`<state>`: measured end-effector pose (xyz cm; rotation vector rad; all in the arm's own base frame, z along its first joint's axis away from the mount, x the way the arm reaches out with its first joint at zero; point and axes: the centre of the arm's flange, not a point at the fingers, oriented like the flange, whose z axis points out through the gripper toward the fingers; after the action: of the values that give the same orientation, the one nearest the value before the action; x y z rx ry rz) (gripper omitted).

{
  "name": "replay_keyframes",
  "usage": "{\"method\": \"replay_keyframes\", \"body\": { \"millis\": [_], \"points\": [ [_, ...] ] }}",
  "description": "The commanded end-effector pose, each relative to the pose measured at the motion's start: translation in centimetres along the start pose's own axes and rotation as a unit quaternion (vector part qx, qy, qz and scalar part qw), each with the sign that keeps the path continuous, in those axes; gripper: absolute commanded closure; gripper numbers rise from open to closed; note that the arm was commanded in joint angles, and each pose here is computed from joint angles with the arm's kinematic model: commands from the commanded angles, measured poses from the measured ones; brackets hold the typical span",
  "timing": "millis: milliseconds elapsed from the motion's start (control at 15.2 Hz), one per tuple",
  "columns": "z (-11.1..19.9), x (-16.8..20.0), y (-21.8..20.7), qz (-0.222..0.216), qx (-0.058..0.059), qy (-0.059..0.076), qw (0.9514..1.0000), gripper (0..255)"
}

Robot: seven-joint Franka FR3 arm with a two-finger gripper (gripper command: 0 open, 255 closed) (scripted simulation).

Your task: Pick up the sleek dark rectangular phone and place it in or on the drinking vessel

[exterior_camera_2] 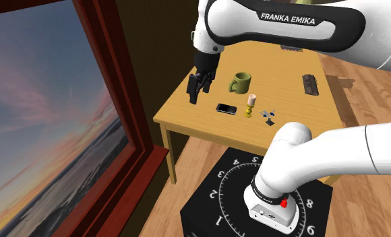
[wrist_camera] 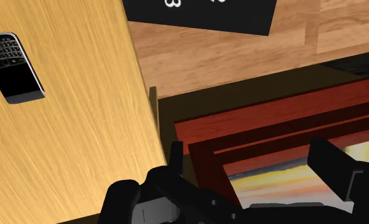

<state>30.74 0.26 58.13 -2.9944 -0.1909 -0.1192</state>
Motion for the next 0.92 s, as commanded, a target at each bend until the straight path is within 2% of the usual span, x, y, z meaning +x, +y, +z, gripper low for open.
{"method": "replay_keyframes", "body": {
  "millis": [0,858],
  "points": [
    [0.0,0.0,0.0,0.0,0.0,0.0,1.0,0],
    [8.6,-1.0,14.2,-0.073,-0.016,-0.034,0.9966,0]
  ]
}}
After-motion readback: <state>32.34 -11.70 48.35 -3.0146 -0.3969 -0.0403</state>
